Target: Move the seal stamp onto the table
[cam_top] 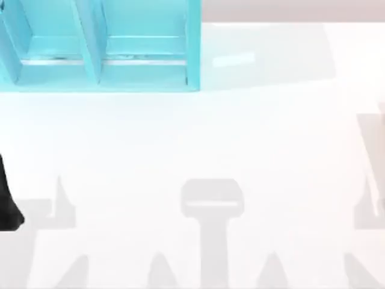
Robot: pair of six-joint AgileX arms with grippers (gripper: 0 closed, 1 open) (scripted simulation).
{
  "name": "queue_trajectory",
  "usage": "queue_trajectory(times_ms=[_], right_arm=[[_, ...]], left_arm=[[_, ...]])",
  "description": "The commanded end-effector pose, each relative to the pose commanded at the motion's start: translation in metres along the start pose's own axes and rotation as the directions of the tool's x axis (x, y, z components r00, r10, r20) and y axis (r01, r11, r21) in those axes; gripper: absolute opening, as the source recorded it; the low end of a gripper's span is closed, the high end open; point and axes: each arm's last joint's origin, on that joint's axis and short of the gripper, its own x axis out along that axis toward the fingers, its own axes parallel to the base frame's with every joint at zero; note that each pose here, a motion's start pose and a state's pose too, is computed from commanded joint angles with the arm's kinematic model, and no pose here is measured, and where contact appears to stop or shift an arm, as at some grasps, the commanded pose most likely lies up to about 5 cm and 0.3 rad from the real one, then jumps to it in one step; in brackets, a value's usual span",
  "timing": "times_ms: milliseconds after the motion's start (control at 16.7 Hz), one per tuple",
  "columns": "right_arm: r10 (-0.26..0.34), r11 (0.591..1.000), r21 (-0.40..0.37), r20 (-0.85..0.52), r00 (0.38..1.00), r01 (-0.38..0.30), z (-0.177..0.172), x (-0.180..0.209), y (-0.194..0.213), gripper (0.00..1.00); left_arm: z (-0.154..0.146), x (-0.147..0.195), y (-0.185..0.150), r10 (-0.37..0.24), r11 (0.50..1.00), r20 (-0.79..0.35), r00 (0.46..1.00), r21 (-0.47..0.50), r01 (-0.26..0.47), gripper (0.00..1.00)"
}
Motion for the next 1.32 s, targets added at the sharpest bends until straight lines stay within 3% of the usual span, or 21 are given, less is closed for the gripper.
queue_trajectory(times_ms=[360,540,660,780,960,1140,1320], right_arm=[[-0.043,0.998,-0.042,-0.099,0.994,0.039,0.018,0.001,-0.004,1.00],[-0.101,0.992,-0.102,-0.268,0.958,0.076,0.046,0.008,-0.012,1.00],[-0.139,0.986,-0.141,-0.425,0.895,0.087,0.064,0.022,-0.019,1.00],[-0.167,0.982,-0.168,-0.595,0.786,0.081,0.078,0.042,-0.030,1.00],[-0.170,0.984,-0.169,-0.810,0.561,0.054,0.087,0.077,-0.054,1.00],[-0.134,0.991,-0.133,-0.930,0.342,0.027,0.091,0.108,-0.081,1.00],[-0.079,0.997,-0.078,-0.983,0.167,0.011,0.090,0.135,-0.110,1.00]], left_arm=[[0.000,0.000,0.000,0.000,1.000,0.000,1.000,0.000,0.000,1.00],[0.000,0.000,0.000,0.000,1.000,0.000,1.000,0.000,0.000,1.00],[0.000,0.000,0.000,0.000,1.000,0.000,1.000,0.000,0.000,1.00],[0.000,0.000,0.000,0.000,1.000,0.000,1.000,0.000,0.000,1.00],[0.000,0.000,0.000,0.000,1.000,0.000,1.000,0.000,0.000,1.00],[0.000,0.000,0.000,0.000,1.000,0.000,1.000,0.000,0.000,1.00],[0.000,0.000,0.000,0.000,1.000,0.000,1.000,0.000,0.000,1.00]])
